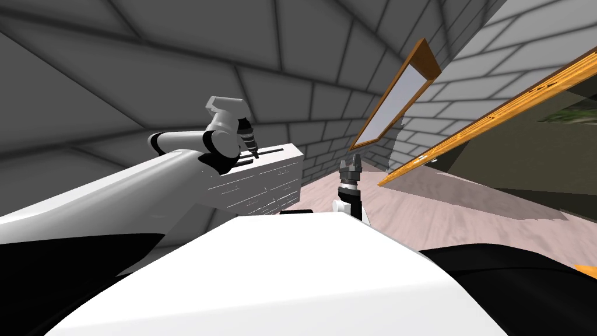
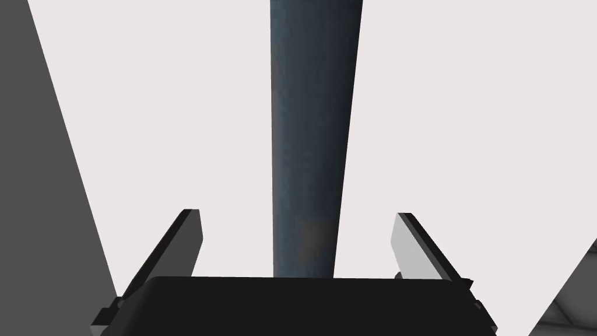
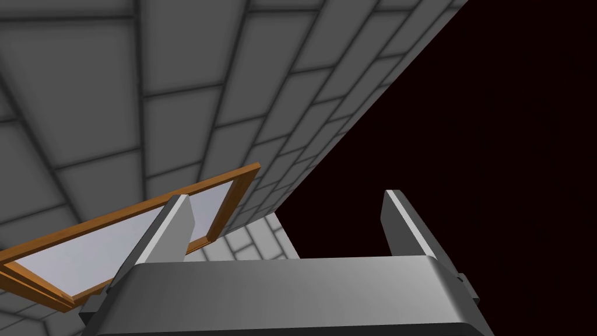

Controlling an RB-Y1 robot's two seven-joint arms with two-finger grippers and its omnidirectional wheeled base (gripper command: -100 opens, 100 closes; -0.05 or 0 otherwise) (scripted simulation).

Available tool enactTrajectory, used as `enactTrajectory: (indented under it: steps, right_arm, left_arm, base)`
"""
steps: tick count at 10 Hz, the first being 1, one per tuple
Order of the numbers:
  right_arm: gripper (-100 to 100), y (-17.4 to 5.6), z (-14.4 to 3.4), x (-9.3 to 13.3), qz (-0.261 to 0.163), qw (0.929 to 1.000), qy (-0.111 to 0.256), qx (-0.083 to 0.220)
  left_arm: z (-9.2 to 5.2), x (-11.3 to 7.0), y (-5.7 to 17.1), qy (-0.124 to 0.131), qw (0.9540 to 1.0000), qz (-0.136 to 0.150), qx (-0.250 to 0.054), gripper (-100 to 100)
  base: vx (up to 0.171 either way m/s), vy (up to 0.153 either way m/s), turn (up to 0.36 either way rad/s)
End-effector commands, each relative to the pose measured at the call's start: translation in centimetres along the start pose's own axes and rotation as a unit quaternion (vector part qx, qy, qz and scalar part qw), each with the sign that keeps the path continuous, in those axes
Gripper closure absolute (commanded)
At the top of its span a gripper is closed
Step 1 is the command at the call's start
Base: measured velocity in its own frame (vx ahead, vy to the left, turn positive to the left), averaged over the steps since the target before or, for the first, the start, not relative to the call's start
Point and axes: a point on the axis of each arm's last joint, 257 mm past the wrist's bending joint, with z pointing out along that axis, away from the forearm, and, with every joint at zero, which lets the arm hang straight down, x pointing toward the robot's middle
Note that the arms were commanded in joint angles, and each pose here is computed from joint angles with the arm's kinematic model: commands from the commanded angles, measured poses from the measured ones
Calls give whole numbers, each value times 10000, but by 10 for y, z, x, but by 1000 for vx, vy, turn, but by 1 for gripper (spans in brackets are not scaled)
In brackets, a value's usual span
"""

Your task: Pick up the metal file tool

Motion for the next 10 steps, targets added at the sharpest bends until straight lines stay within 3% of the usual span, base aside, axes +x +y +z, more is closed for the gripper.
enactTrajectory:
  steps: [1, 5, 6, 7, 8, 9, 10]
  right_arm:
    - [0, 0, 0, 0, 0, 10000, 0, 0]
    - [0, 0, 0, 0, 0, 10000, 0, 0]
    - [0, 0, 0, 0, 0, 10000, 0, 0]
    - [0, 0, 0, 0, 0, 10000, 0, 0]
    - [0, 0, 0, 0, 0, 10000, 0, 0]
    - [0, 0, 0, 0, 0, 10000, 0, 0]
    - [0, 0, 0, 0, 0, 10000, 0, 0]
  left_arm:
    - [0, 0, 0, 0, 10000, 0, 0, 100]
    - [0, 0, 1, -3, 10000, -4, -11, 100]
    - [0, 0, 0, -3, 10000, -4, -11, 0]
    - [-13, 0, 2, 1, 10000, -12, 1, 100]
    - [-24, 0, 3, 2, 10000, -21, 1, 100]
    - [-18, -1, 2, 1, 10000, -15, 0, 100]
    - [-19, -1, 3, 2, 10000, -16, -3, 0]
  base:
    - [0, 0, 0]
    - [0, 0, 0]
    - [0, 0, 0]
    - [3, 7, -17]
    - [9, 17, -20]
    - [7, 9, -6]
    - [0, 0, 0]
